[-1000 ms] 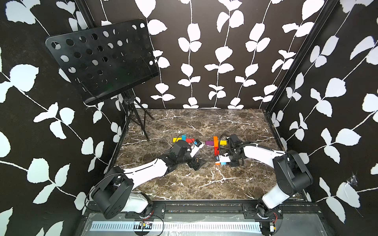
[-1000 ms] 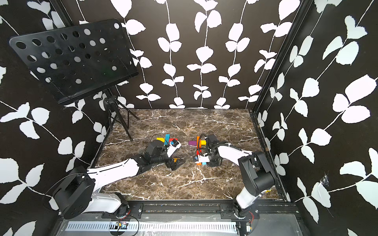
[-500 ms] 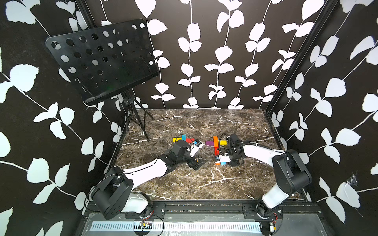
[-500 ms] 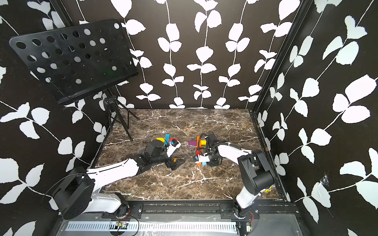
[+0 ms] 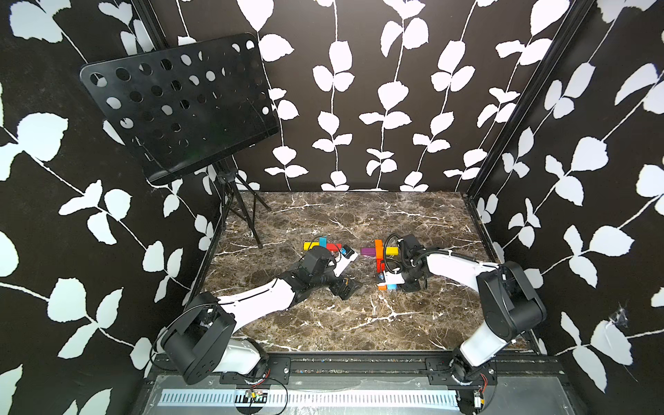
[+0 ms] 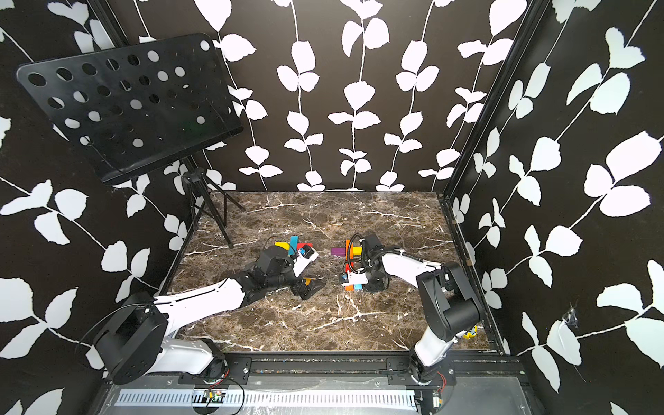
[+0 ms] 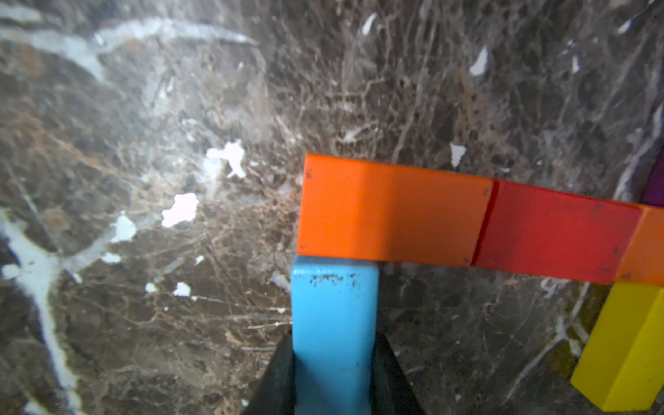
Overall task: Assemble the letter t with building blocks
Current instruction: Assemble the building block at the center of the board, then adjust the building blocks at the center of the board.
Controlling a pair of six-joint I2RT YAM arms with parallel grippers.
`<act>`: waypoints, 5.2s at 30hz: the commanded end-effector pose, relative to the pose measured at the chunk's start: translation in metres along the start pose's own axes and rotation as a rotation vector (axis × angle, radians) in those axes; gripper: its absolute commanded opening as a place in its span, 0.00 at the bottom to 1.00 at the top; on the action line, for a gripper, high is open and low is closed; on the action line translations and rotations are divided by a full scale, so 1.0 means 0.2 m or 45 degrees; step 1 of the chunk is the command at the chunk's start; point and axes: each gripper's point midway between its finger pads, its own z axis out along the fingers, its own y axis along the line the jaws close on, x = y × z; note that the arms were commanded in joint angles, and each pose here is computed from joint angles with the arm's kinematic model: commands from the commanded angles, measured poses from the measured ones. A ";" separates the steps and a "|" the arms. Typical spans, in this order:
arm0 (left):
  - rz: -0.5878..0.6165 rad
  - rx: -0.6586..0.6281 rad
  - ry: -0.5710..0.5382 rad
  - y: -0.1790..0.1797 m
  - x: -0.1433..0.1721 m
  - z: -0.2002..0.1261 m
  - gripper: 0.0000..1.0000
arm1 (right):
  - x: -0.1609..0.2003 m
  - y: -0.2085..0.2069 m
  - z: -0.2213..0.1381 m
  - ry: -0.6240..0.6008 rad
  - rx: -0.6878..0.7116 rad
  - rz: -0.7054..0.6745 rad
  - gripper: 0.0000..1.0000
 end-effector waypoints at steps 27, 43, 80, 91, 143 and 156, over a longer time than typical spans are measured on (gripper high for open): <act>-0.072 0.031 0.069 0.00 0.02 0.16 0.97 | 0.03 -0.25 -0.49 -0.202 0.606 1.031 0.99; -0.199 0.051 0.186 -0.08 0.05 0.40 0.43 | 0.35 -0.04 -0.43 0.037 0.608 1.560 0.57; -0.295 0.088 0.342 -0.14 0.21 0.58 0.31 | 0.34 -0.01 -0.13 0.258 0.188 1.662 0.31; -0.302 0.078 0.354 -0.14 0.23 0.58 0.32 | 0.31 0.01 -0.12 0.242 0.129 1.673 0.32; -0.443 -0.034 0.444 -0.10 0.25 0.59 0.11 | 0.25 0.01 -0.24 0.110 0.158 1.656 0.36; -0.466 -0.020 0.462 -0.12 0.26 0.61 0.25 | 0.25 0.02 -0.23 0.111 0.148 1.646 0.37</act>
